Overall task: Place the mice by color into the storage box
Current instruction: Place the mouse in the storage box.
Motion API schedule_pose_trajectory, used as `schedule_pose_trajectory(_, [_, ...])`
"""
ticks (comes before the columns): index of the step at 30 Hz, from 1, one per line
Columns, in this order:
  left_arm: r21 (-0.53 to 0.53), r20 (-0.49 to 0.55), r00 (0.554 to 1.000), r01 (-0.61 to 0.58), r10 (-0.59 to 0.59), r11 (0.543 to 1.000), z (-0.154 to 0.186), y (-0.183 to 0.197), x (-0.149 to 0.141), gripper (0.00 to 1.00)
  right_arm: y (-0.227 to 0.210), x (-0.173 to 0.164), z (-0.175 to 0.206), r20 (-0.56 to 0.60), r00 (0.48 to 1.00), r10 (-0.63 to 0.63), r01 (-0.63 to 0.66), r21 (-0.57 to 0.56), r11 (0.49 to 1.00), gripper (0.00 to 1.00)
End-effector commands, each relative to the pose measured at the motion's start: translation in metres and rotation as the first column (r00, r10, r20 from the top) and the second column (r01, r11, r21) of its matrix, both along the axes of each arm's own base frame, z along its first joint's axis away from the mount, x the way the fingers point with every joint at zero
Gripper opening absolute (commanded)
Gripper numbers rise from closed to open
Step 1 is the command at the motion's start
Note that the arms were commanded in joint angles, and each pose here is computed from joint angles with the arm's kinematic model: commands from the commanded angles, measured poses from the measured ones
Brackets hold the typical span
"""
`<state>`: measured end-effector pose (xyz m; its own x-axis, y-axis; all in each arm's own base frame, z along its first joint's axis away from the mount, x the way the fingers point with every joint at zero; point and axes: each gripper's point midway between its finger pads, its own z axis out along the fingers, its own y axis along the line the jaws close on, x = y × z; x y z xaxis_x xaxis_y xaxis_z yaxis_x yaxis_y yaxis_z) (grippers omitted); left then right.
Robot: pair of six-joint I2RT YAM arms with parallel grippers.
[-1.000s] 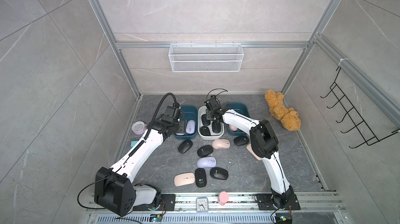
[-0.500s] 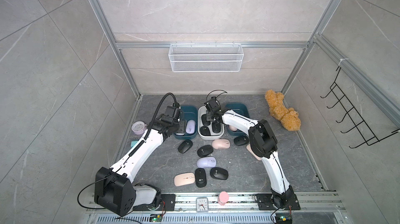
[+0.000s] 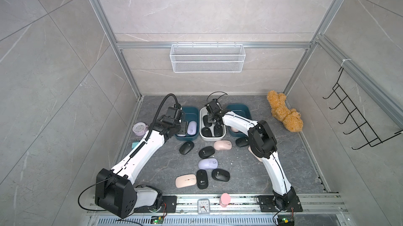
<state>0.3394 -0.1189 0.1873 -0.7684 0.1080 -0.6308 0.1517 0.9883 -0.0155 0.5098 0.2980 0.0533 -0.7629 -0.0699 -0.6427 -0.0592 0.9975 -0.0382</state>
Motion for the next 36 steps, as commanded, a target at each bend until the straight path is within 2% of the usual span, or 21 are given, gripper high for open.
schedule_pose_trajectory(1, [-0.007, 0.028, 1.000, -0.010, 0.010, 1.000, 0.012, 0.001, 0.006, 0.68, -0.006, 0.001, -0.008, -0.020, 1.000, -0.021, 0.020, -0.036, 0.999, 0.56])
schedule_pose_trajectory(6, [-0.006, 0.021, 1.000, -0.008, 0.008, 1.000, 0.010, 0.000, 0.006, 0.67, -0.008, -0.002, -0.009, -0.027, 0.999, -0.031, 0.031, -0.026, 0.999, 0.57])
schedule_pose_trajectory(13, [-0.007, 0.024, 1.000, -0.007, 0.007, 1.000, 0.011, 0.000, 0.006, 0.67, -0.005, -0.002, 0.000, -0.021, 0.999, -0.035, 0.035, 0.002, 0.999, 0.68])
schedule_pose_trajectory(18, [-0.009, 0.025, 1.000, -0.008, 0.008, 1.000, 0.011, 0.000, 0.006, 0.68, -0.001, -0.003, 0.012, -0.010, 1.000, -0.028, 0.028, 0.043, 0.999, 0.69])
schedule_pose_trajectory(29, [0.006, 0.032, 0.999, -0.014, 0.014, 1.000, 0.012, 0.003, 0.007, 0.67, 0.009, -0.010, 0.061, 0.032, 0.999, 0.005, -0.010, 0.151, 0.988, 0.69])
schedule_pose_trajectory(36, [0.014, 0.035, 0.999, -0.020, 0.019, 1.000, 0.012, 0.005, 0.007, 0.67, 0.000, -0.031, 0.102, 0.096, 0.995, 0.015, -0.037, 0.231, 0.972, 0.68])
